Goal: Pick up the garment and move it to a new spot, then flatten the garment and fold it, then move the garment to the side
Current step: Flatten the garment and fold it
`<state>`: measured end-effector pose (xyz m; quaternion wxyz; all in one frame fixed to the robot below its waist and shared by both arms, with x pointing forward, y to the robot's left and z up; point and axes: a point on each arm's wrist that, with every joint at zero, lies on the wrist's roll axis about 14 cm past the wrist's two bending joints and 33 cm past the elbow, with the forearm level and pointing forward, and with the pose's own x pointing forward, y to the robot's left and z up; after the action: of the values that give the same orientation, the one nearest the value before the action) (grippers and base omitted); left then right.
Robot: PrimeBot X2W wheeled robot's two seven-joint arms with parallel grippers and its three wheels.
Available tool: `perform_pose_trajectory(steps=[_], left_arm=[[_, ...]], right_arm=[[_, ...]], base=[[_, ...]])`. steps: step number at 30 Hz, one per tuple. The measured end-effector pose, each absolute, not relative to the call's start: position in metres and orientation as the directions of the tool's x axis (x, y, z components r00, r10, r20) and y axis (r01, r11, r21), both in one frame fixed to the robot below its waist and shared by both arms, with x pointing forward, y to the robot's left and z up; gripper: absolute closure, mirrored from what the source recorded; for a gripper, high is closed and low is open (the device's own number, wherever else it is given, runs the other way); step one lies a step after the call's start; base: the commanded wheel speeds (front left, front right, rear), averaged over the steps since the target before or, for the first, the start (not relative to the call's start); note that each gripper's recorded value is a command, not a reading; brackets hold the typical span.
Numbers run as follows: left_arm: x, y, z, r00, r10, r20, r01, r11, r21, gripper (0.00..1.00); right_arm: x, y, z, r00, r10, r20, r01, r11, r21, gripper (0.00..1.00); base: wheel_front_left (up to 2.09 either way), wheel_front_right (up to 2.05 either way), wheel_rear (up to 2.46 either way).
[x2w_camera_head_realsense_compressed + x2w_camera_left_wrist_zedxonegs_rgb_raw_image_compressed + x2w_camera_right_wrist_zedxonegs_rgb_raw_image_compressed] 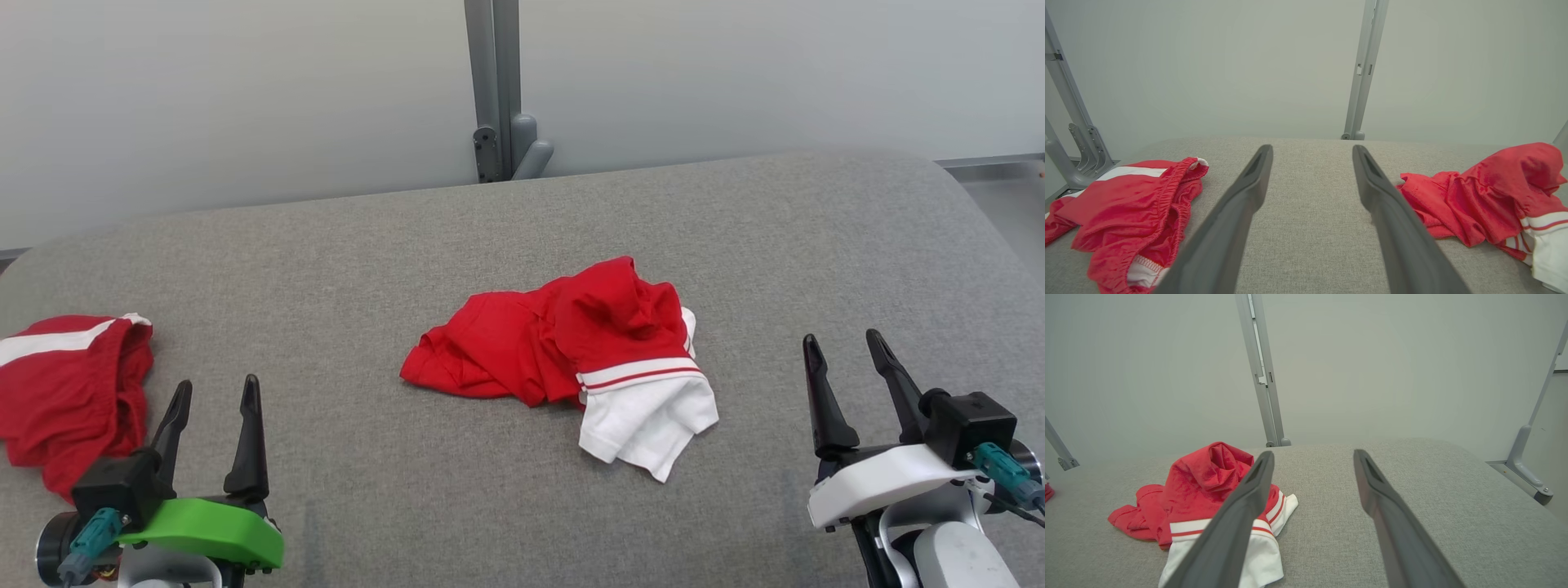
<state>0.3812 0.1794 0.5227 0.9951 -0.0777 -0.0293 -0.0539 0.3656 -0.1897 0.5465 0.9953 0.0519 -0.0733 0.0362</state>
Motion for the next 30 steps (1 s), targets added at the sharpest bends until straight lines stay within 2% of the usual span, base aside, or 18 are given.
perform_pose_trajectory(steps=[18, 25, 30], left_arm=[[0.385, 0.176, 0.522, 0.993, -0.106, 0.058, 0.113, 0.982, -0.149, 0.00], [0.414, 0.130, 0.535, 0.966, -0.255, 0.045, 0.259, 0.952, -0.163, 0.00], [0.439, 0.088, 0.516, 0.915, -0.397, -0.069, 0.378, 0.905, -0.194, 0.00]], right_arm=[[0.368, -0.186, 0.542, 0.988, 0.071, 0.138, -0.086, 0.991, 0.102, 0.00], [0.378, -0.183, 0.538, 0.989, 0.080, 0.121, -0.092, 0.990, 0.103, 0.00], [0.389, -0.184, 0.531, 0.991, 0.079, 0.108, -0.090, 0.990, 0.105, 0.00]], base=[[0.00, 0.00, 0.00], [0.00, 0.00, 0.00], [0.00, 0.00, 0.00]])
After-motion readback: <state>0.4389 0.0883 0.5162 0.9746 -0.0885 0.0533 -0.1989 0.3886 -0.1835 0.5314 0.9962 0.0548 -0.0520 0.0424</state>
